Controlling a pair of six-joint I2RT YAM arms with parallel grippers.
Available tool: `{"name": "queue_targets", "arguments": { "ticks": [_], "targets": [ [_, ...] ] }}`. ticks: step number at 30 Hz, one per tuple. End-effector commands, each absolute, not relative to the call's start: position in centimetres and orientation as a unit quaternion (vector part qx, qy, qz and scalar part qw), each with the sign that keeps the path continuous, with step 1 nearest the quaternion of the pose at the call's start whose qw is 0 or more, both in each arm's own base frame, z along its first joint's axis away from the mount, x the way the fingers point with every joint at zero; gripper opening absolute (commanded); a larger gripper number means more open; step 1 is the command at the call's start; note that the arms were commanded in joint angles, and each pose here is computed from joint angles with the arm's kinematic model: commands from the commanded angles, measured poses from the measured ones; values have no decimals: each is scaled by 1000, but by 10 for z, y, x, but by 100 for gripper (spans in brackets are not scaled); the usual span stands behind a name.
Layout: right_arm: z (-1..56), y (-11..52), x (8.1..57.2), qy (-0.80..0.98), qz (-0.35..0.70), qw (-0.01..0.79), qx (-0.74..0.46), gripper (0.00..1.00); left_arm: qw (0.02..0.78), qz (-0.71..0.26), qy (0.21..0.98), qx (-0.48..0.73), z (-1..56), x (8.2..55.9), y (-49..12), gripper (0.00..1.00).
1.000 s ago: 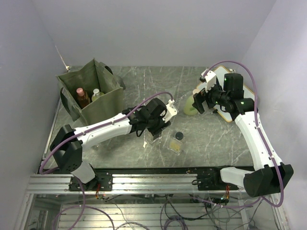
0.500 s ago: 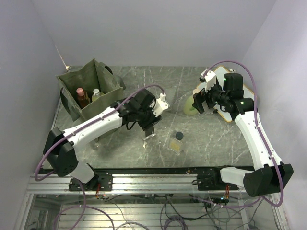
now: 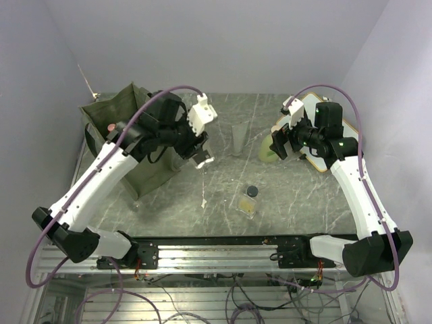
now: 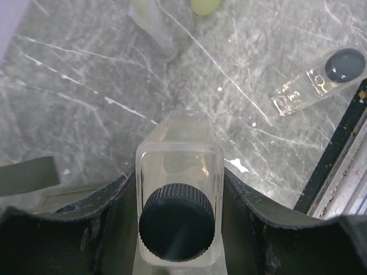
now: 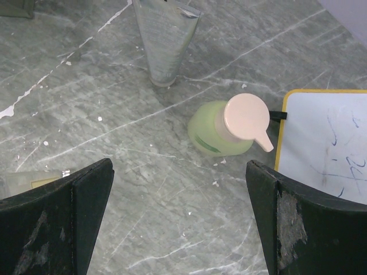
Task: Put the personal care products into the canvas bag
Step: Pick up the care product from the center of the board, then place the care product in the canvas bag.
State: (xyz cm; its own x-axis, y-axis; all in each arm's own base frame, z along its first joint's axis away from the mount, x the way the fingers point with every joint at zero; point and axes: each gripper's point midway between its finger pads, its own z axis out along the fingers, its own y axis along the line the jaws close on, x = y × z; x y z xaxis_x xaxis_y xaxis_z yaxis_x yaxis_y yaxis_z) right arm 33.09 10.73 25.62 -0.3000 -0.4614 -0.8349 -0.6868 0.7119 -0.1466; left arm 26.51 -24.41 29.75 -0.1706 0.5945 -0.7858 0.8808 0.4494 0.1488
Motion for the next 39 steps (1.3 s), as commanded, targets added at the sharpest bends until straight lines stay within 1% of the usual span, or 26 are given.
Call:
{"name": "queue_targets", "arguments": {
  "ticks": [1, 7, 14, 23, 29, 39],
  "targets": [
    [267, 110, 335, 786, 124, 481, -367, 100, 506, -188, 694, 475, 384, 267, -234, 7],
    [269, 112, 335, 784, 125, 483, -370, 100, 555, -171, 689, 433, 436, 272, -203, 7],
    [265, 115, 336, 785, 130, 477, -373, 100, 621, -150, 669, 380, 492, 260, -161, 7],
    [263, 122, 335, 782, 141, 475, -379, 100, 699, -96, 661, 258, 552, 253, -90, 7],
    [264, 122, 332, 779, 140, 478, -381, 100, 699, -48, 688, 190, 547, 271, -54, 7],
    [262, 122, 327, 778, 139, 478, -383, 100, 667, 9, 722, 184, 516, 293, -33, 7]
  ]
}}
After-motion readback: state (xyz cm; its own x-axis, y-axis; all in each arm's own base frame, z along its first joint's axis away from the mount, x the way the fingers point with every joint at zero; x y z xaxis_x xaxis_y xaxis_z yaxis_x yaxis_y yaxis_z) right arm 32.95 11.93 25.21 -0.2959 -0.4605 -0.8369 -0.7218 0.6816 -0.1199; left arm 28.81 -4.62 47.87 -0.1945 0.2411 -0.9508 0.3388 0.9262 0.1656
